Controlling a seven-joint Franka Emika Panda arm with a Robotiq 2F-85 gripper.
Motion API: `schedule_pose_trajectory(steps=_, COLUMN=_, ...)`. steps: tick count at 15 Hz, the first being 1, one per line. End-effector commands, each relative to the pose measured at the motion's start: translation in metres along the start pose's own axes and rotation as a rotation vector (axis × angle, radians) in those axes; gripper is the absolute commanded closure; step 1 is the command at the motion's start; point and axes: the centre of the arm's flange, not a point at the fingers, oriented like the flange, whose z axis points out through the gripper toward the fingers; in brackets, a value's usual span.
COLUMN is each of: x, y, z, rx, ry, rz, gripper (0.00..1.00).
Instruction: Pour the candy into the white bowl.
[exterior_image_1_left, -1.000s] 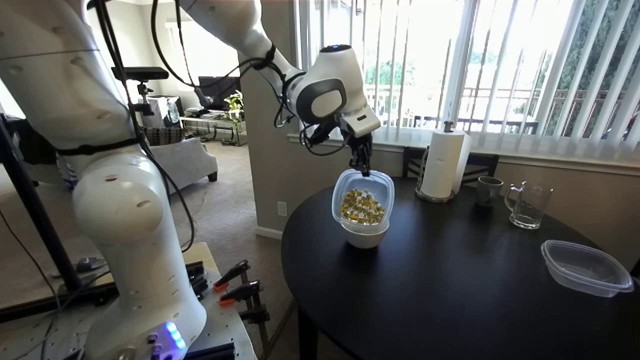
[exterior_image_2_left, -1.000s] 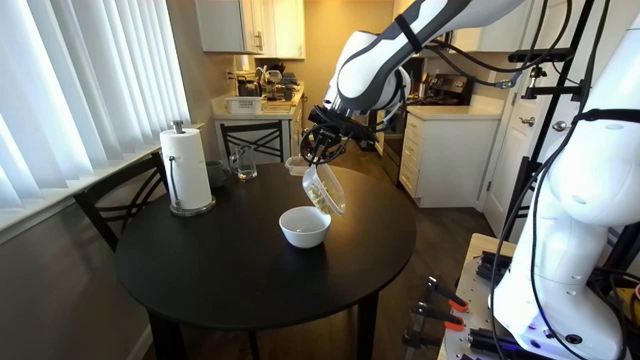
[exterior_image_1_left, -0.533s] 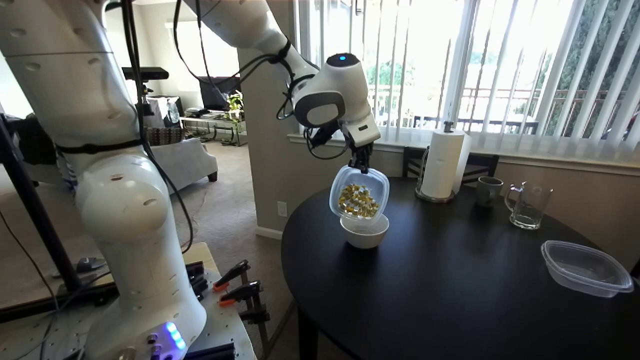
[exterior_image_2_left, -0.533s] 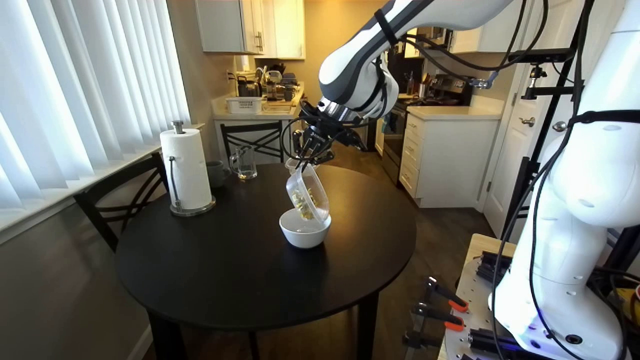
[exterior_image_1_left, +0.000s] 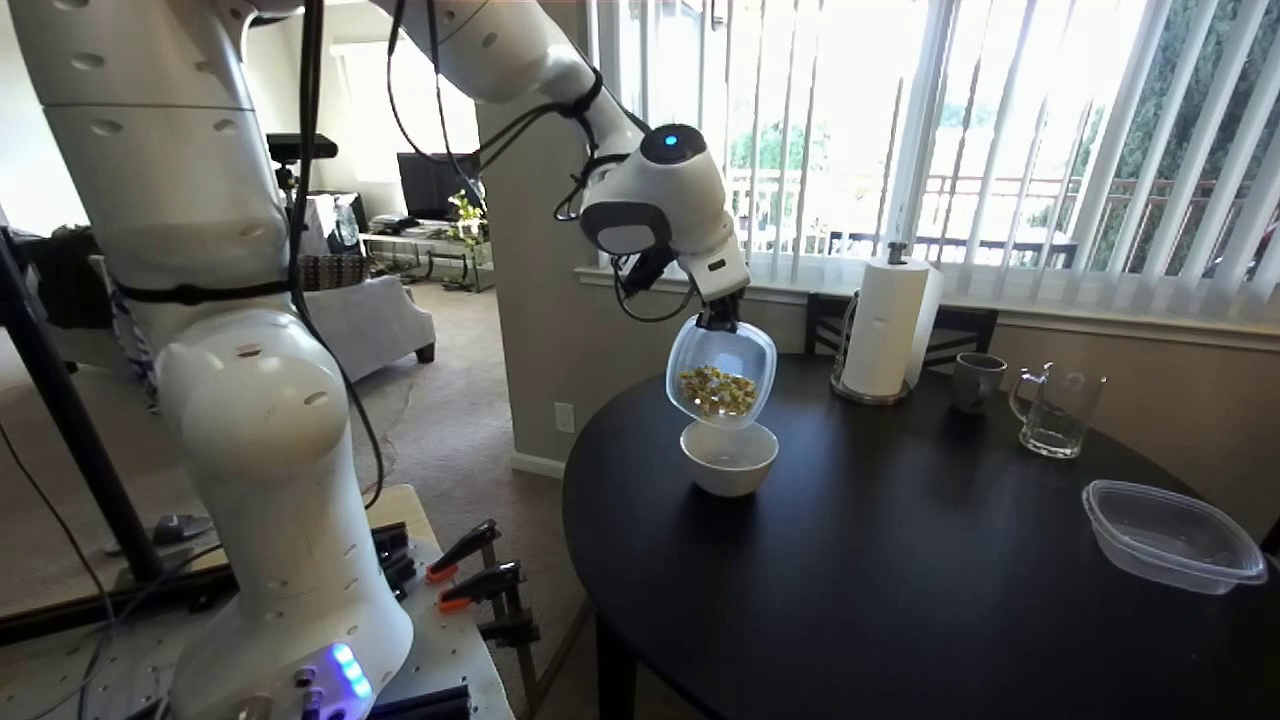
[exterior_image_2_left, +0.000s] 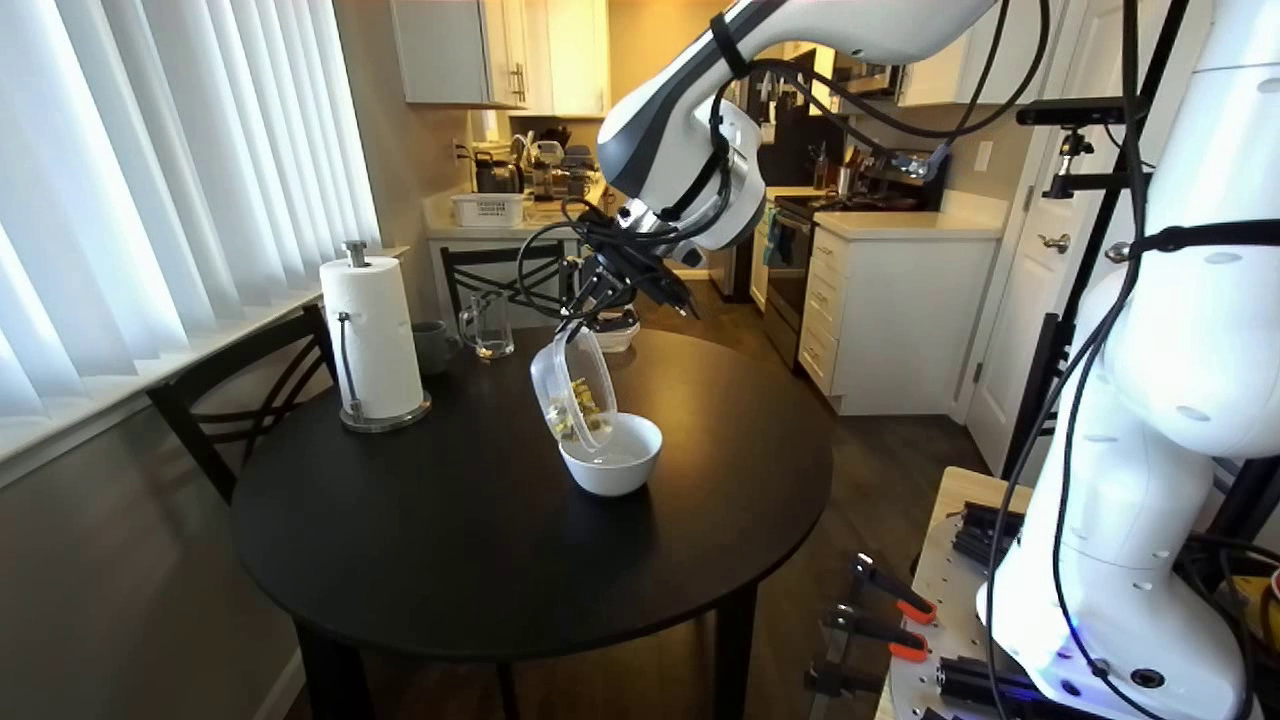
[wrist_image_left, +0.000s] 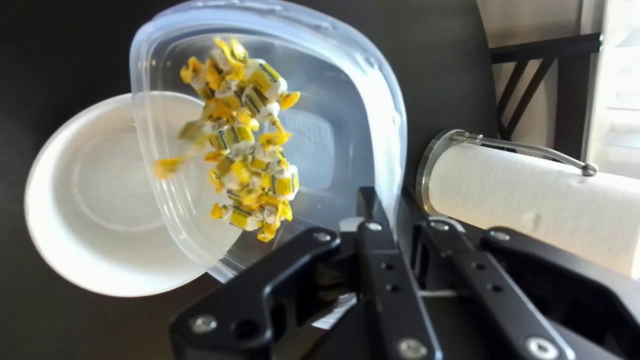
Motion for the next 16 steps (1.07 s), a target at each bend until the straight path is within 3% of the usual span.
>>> schedule_pose_trajectory(steps=1, x=0.004, y=0.005, z=0.019, rx=0.074, ry=0.013, rz=0.011, gripper=0.97)
schedule_pose_trajectory(steps=11, x=0.032, y=0.014, z=0.015, rx=0.288, ry=0.023, rz=0.144, gripper=0.97)
schedule_pose_trajectory(steps=16, x=0.054, y=0.028, z=0.014, rx=0.353, ry=0.02, rz=0.187, gripper=0.97)
